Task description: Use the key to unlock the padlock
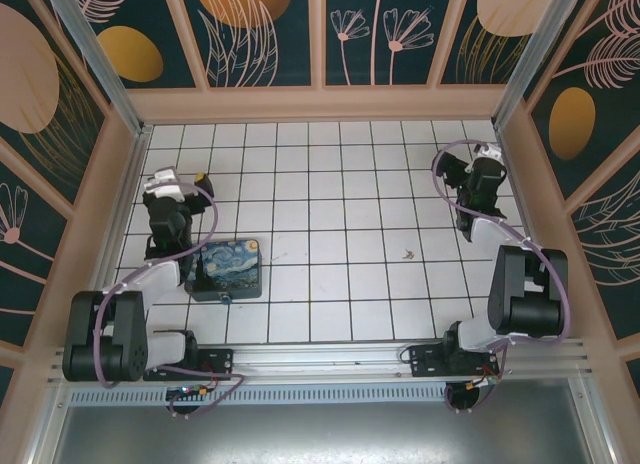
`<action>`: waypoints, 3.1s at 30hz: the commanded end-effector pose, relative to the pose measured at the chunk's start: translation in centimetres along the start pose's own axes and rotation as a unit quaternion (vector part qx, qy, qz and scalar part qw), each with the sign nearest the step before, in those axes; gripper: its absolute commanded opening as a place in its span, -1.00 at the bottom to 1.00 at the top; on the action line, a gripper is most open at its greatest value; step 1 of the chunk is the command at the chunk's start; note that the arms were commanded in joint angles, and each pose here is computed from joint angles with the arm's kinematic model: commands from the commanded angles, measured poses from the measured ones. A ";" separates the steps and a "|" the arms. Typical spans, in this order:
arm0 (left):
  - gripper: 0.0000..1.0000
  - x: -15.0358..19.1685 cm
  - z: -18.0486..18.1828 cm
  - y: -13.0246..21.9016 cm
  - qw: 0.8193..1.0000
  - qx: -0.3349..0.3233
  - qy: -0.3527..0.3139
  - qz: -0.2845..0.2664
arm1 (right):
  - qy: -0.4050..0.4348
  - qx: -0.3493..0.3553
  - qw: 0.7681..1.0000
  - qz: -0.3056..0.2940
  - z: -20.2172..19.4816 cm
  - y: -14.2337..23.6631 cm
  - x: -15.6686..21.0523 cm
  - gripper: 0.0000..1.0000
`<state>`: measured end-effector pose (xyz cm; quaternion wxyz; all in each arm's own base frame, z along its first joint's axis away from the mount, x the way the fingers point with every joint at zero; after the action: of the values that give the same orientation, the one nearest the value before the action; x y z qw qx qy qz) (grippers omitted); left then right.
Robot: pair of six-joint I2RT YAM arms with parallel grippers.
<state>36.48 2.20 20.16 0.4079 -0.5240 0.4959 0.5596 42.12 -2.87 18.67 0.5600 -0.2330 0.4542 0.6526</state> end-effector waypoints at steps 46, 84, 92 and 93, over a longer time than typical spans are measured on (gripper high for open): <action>0.97 10.2 -2.0 11.6 0.898 0.044 0.243 0.365 | 0.002 -0.207 0.893 0.399 27.5 17.9 28.2 0.74; 0.97 8.1 -17.6 8.9 0.870 0.218 0.262 0.357 | -0.045 -0.114 0.919 0.376 23.1 13.4 28.2 -0.07; 0.97 7.6 -22.9 7.1 0.863 0.252 0.249 0.360 | -0.075 -0.083 0.933 0.342 20.7 10.7 25.0 -0.07; 0.97 7.7 -23.4 7.0 0.862 0.255 0.249 0.362 | -0.078 -0.078 0.934 0.339 20.4 10.5 24.8 -0.06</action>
<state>31.75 -19.62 11.86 0.1295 -0.3070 0.8418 0.4247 29.72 28.15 10.46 0.3100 -0.0500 0.4248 0.8491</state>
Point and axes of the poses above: each hand's point on the last joint's axis, 136 mm out from that joint toward the fingers, its own y axis back along the fingers, its own z axis along the line the jaws close on, x = y × z, the point moved 3 cm from there along y, back along the fingers, and after that the axes turned 8 degrees about -y, right-handed, at the moved point
